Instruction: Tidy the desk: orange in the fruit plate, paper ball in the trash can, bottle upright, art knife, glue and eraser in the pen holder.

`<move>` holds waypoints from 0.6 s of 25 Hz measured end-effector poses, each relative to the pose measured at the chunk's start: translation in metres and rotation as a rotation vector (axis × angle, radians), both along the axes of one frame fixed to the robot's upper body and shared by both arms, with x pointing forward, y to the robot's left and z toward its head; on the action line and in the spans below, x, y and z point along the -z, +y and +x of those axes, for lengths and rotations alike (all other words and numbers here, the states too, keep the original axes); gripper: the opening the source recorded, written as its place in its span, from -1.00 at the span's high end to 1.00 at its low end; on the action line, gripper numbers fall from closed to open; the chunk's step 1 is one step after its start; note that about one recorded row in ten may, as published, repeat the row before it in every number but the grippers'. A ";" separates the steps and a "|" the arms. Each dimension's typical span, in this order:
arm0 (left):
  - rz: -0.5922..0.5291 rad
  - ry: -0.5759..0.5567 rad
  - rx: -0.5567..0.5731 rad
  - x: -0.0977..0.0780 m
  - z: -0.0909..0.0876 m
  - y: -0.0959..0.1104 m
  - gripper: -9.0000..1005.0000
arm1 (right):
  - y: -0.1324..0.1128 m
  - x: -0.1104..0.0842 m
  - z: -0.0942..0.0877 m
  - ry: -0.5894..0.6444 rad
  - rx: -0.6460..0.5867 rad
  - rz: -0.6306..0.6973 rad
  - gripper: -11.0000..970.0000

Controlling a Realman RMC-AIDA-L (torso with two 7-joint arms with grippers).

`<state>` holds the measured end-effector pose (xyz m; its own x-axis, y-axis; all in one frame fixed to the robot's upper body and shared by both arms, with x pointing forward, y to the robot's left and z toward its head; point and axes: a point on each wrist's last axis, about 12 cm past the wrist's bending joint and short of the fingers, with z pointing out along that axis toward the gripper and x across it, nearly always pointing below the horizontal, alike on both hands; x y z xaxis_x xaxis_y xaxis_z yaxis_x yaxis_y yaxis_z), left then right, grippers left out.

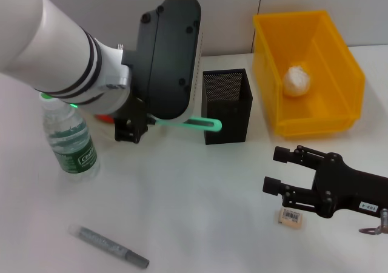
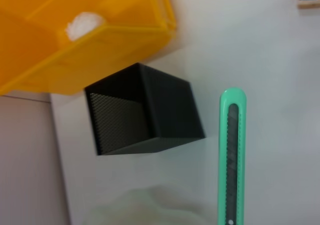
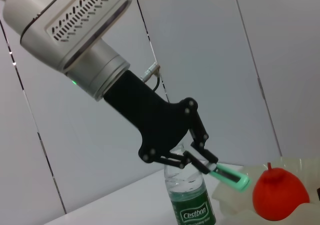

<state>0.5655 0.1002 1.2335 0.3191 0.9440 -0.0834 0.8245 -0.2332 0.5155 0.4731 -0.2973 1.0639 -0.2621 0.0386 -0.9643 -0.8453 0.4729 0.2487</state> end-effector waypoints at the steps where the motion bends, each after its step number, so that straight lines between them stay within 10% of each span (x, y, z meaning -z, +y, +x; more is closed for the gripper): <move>1: -0.001 -0.008 -0.001 -0.001 0.000 0.000 0.75 | 0.000 0.000 0.000 0.000 0.000 0.000 -0.57; 15: -0.040 -0.260 0.062 -0.026 0.015 -0.006 0.75 | 0.001 0.000 0.001 0.004 0.000 0.003 -0.57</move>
